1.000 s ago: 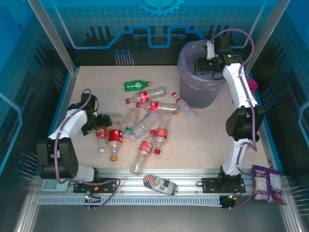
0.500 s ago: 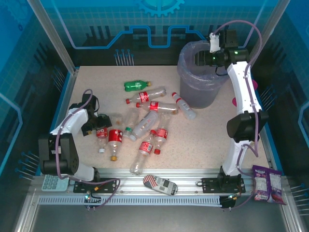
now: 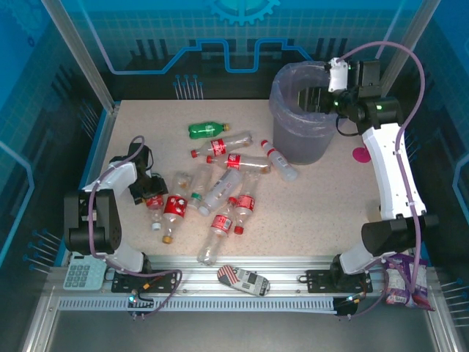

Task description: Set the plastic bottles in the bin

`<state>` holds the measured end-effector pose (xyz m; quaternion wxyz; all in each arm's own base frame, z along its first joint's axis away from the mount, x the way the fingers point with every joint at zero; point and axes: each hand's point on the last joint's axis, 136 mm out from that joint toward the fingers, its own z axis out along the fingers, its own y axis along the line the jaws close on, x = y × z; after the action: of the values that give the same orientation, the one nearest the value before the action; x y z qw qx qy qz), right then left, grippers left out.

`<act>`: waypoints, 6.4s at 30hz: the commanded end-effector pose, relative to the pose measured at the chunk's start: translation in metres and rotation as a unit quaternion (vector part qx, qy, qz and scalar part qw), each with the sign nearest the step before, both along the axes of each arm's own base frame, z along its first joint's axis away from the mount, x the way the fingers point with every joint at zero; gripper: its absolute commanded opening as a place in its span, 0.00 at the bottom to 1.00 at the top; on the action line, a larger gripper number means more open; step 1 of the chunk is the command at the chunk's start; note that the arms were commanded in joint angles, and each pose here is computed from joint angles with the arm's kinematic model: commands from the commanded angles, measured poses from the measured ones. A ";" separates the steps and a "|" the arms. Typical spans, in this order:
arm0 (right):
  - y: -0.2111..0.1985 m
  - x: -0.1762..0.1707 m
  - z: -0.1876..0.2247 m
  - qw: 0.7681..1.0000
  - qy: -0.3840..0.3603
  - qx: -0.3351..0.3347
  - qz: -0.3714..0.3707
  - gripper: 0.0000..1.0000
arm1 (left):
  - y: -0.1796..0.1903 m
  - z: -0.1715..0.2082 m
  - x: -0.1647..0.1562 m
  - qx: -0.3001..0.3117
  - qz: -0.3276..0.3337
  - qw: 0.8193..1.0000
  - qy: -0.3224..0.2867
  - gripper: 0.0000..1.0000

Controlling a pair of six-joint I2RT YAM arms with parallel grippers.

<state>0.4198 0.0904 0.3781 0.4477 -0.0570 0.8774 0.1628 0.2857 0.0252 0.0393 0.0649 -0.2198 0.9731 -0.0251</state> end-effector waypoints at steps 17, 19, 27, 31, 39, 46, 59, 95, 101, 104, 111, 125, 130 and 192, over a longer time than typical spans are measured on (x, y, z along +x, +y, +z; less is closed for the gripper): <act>0.099 -0.053 0.007 0.990 -0.004 0.088 0.110 0.77 | -0.102 0.199 0.087 -0.128 -0.191 0.935 -0.269 0.57; 0.126 -0.053 -0.001 0.986 0.007 0.097 0.138 0.77 | -0.140 0.221 0.089 -0.164 -0.250 0.903 -0.307 0.57; 0.203 -0.046 -0.019 0.960 0.038 0.188 0.205 0.78 | -0.226 0.252 0.078 -0.250 -0.379 0.807 -0.379 0.52; 0.226 -0.038 -0.035 0.954 0.054 0.204 0.214 0.81 | -0.246 0.245 0.072 -0.269 -0.410 0.789 -0.370 0.52; 0.242 -0.030 -0.055 0.946 0.084 0.220 0.222 0.82 | -0.260 0.242 0.076 -0.276 -0.420 0.781 -0.370 0.52; 0.244 -0.025 -0.060 0.945 0.093 0.226 0.216 0.76 | -0.267 0.240 0.081 -0.279 -0.422 0.779 -0.371 0.52; 0.222 -0.016 -0.039 0.958 0.046 0.201 0.199 0.59 | -0.262 0.253 0.078 -0.273 -0.411 0.771 -0.403 0.91; -0.069 0.087 0.058 0.982 -0.133 -0.022 -0.130 0.59 | -0.060 0.080 0.004 -0.074 -0.185 0.978 -0.061 0.98; -0.068 0.117 0.008 0.989 -0.080 -0.025 -0.124 0.59 | -0.061 0.063 0.001 -0.076 -0.187 0.979 -0.035 0.98; -0.065 0.130 -0.017 0.991 -0.048 -0.037 -0.119 0.59 | -0.059 0.056 -0.001 -0.073 -0.184 0.980 -0.020 0.97; -0.064 0.145 -0.081 0.987 0.022 -0.103 -0.120 0.59 | -0.058 0.048 -0.001 -0.052 -0.182 0.982 -0.008 0.93; -0.058 0.159 -0.167 0.980 0.122 -0.129 -0.096 0.65 | -0.062 0.035 0.006 -0.048 -0.181 0.982 0.001 0.82; -0.060 0.159 -0.168 0.977 0.127 -0.141 -0.097 0.75 | -0.062 0.033 0.009 -0.047 -0.180 0.983 0.000 0.81; 0.238 -0.060 -0.021 0.924 0.005 0.198 0.328 0.87 | -0.206 0.240 0.068 -0.158 -0.433 0.790 -0.403 0.65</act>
<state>0.3581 0.3100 0.3397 0.3612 -0.2262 0.7894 0.4419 0.3527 -0.1566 0.2648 0.3882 0.2039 0.8589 -0.2646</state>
